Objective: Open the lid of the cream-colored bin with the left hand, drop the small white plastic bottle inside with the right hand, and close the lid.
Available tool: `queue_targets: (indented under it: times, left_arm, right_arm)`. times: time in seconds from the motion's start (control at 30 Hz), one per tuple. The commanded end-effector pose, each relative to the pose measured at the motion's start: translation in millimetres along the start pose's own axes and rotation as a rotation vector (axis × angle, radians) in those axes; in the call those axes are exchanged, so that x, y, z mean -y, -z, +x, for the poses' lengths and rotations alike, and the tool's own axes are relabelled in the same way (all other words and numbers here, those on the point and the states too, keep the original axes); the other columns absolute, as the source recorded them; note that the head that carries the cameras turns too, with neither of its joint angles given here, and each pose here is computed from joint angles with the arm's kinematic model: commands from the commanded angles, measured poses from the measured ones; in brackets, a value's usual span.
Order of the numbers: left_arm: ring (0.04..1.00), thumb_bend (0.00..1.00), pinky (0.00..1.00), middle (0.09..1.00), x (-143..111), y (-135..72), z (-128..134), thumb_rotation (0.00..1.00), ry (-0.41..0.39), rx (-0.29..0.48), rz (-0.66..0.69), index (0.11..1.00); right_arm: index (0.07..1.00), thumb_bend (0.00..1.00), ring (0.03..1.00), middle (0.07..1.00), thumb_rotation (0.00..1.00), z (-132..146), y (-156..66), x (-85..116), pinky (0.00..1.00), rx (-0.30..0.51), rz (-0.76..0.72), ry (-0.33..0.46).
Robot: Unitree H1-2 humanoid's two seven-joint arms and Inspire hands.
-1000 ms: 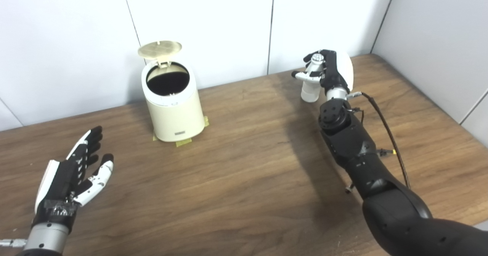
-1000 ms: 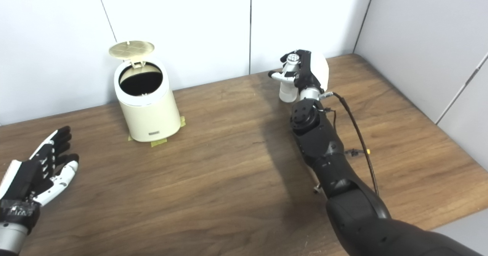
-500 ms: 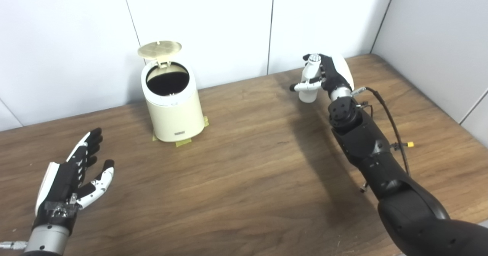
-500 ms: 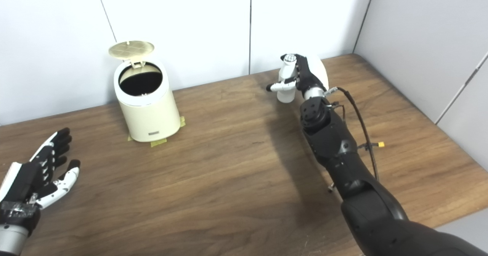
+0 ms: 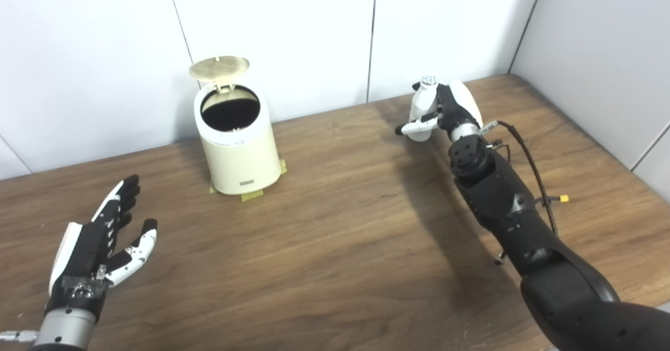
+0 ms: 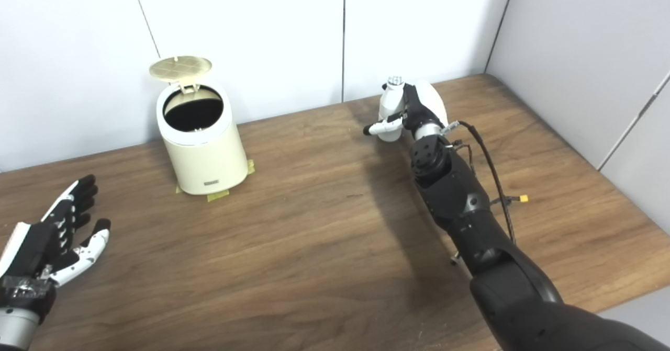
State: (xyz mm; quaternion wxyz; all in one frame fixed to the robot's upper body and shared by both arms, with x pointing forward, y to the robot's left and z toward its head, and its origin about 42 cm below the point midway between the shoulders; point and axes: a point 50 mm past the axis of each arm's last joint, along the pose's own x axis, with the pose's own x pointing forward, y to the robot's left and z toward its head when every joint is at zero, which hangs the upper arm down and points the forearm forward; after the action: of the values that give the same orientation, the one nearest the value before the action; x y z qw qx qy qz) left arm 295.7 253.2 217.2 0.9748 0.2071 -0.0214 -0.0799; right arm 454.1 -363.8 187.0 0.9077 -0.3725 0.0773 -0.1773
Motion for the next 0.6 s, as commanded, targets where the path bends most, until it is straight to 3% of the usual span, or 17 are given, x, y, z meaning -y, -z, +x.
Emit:
queue_targets:
  times: [0.0,0.13,0.2,0.23,0.3,0.4,0.57]
  left_arm:
    - [0.968,0.11,0.97,0.960,-7.3,-15.8,4.9,0.00,-0.025,0.058,0.017,0.979]
    - [0.962,0.11,0.96,0.955,-7.6,-15.6,4.3,0.00,-0.023,0.057,0.021,0.978]
    - [0.962,0.11,0.96,0.955,-7.9,-15.4,4.0,0.00,-0.021,0.058,0.018,0.979]
    - [0.960,0.11,0.96,0.955,-8.0,-15.3,3.9,0.00,-0.021,0.058,0.018,0.980]
    - [0.959,0.11,0.95,0.954,-8.2,-15.2,3.8,0.00,-0.020,0.058,0.019,0.979]
    - [0.960,0.11,0.95,0.955,-8.5,-14.8,3.4,0.00,-0.018,0.056,0.020,0.980]
    - [0.961,0.11,0.96,0.953,-8.2,-13.5,2.9,0.00,-0.015,0.052,0.019,0.983]
  right_arm:
    - [0.753,0.89,0.723,0.768,0.12,13.2,-21.4,29.6,0.64,0.084,-0.018,0.080]
    - [0.730,0.88,0.679,0.726,0.10,11.9,-19.4,28.7,0.59,0.089,0.012,0.101]
    - [0.684,0.85,0.617,0.656,0.03,12.0,-18.0,27.7,0.55,0.080,0.034,0.128]
    - [0.663,0.71,0.579,0.574,0.02,12.1,-17.3,27.3,0.53,0.079,0.039,0.141]
    - [0.584,0.57,0.477,0.486,0.00,12.0,-16.2,26.7,0.48,0.086,0.044,0.175]
    - [0.500,0.53,0.448,0.484,0.00,11.6,-15.7,25.6,0.44,0.091,0.045,0.203]
    - [0.477,0.52,0.451,0.500,0.00,11.0,-13.7,24.6,0.44,0.093,0.040,0.204]
